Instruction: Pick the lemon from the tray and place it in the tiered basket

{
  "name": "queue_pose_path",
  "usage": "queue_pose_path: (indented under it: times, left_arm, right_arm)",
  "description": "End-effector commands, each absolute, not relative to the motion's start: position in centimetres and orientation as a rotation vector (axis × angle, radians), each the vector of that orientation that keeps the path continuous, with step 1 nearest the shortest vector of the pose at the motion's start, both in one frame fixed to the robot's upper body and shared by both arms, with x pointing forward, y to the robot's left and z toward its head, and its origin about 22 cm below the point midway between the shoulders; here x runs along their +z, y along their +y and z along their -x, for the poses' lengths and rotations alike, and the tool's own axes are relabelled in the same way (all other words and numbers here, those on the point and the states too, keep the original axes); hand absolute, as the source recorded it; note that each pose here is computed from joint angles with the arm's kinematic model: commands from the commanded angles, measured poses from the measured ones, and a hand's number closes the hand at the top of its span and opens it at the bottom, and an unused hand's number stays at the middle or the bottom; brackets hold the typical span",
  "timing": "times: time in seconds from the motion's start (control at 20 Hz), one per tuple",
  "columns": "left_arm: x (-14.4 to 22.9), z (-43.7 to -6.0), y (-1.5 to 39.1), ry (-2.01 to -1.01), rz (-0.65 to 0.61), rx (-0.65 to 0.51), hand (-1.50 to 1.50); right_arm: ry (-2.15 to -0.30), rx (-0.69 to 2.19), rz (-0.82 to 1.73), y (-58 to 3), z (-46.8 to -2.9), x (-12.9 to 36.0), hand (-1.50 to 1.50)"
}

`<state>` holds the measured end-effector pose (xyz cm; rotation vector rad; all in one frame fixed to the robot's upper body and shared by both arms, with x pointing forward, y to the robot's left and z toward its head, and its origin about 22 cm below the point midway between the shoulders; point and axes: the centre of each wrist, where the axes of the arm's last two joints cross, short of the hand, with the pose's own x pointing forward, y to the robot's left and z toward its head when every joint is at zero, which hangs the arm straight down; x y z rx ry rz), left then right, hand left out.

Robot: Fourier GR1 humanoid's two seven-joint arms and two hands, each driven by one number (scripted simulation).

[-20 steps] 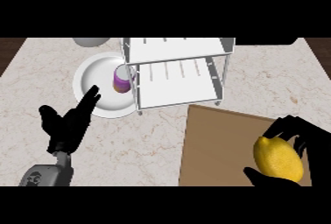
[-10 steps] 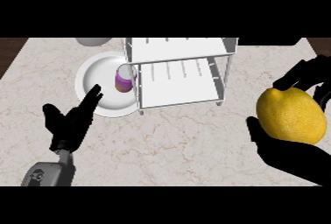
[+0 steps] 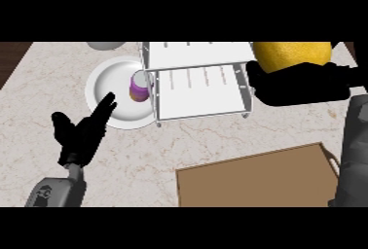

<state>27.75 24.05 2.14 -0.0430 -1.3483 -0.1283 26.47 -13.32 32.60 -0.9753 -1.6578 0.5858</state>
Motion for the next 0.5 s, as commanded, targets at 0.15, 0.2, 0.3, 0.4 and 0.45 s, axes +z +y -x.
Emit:
queue_pose_path:
  times: [0.15,0.2,0.3,0.4,0.45]
  left_arm:
    - [0.9,-27.6,21.8,-1.378,0.142,-0.143,0.00]
    - [3.5,-28.2,22.6,-1.401,0.114,-0.155,0.00]
    - [2.8,-28.3,22.1,-1.394,0.142,-0.161,0.00]
    - [2.0,-28.6,22.9,-1.373,0.126,-0.139,0.00]
    - [1.7,-27.8,21.4,-1.402,0.129,-0.170,0.00]
  right_arm:
    - [-1.527,0.490,0.958,-10.7,-32.6,34.8,1.50]
    - [-1.510,0.490,0.970,-9.4,-32.1,34.0,1.50]
    - [-1.521,0.505,0.958,-9.5,-34.8,33.5,1.50]
    - [-1.532,0.504,0.912,-9.0,-35.6,32.7,1.50]
    - [-1.537,0.479,0.925,-9.2,-37.0,31.4,1.50]
